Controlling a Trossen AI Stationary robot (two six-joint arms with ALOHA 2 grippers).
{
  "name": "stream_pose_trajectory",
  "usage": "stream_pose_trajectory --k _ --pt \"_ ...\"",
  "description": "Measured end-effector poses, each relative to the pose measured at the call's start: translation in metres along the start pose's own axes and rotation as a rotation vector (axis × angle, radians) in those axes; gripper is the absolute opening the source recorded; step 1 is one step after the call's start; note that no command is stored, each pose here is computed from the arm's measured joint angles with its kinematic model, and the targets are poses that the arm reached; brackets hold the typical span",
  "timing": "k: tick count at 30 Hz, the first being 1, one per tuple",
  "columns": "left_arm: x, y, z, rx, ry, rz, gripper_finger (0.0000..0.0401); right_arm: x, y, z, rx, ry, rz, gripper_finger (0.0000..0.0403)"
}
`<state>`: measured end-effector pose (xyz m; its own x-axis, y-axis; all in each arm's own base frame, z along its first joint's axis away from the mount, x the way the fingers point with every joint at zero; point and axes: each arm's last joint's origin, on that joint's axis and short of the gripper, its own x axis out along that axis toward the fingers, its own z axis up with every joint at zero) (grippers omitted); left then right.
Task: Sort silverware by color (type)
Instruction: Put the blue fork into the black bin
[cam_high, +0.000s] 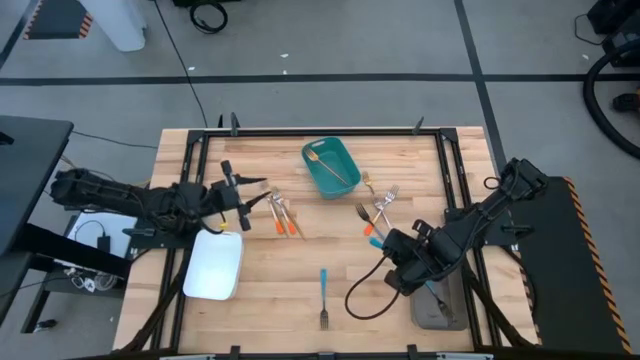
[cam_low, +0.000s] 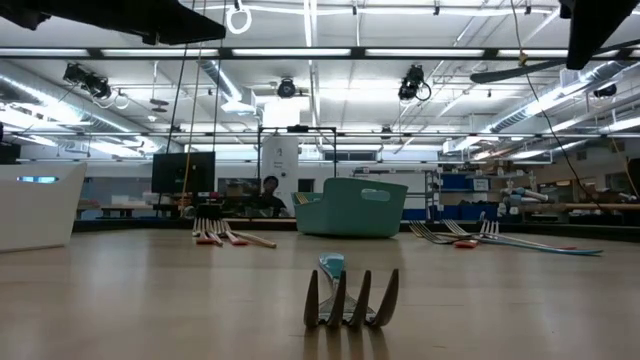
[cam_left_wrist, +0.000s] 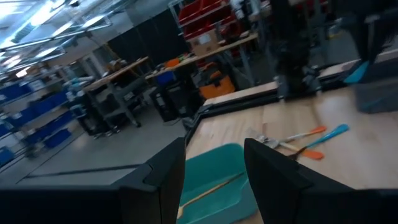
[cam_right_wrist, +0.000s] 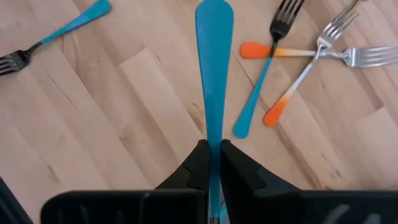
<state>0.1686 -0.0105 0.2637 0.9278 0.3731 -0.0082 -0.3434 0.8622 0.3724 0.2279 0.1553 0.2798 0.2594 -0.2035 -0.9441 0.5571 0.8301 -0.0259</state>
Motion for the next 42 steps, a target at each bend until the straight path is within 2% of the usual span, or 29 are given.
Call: stream_pose_trajectory --k 8,14,28,32,42 --pt "0.002 0.004 0.003 -0.016 -0.063 -0.051 0.0172 -0.005 0.0 -0.016 0.057 0.018 -0.035 0.0032" --pt "0.002 0.003 0.007 0.024 -0.123 -0.097 0.0172 -0.01 0.0 -0.029 0.088 0.016 -0.066 0.0032" --pt "0.0 0.008 0.018 0.047 -0.231 -0.047 0.0172 -0.024 0.0 -0.064 0.151 -0.193 -0.082 0.0032" --pt "0.0 0.009 0.019 0.049 -0.242 -0.041 0.0172 -0.016 -0.002 -0.074 0.16 -0.239 -0.094 0.0032" --pt "0.0 0.009 0.019 0.051 -0.242 -0.041 0.0172 0.007 -0.005 -0.095 0.173 -0.135 -0.116 0.0032"
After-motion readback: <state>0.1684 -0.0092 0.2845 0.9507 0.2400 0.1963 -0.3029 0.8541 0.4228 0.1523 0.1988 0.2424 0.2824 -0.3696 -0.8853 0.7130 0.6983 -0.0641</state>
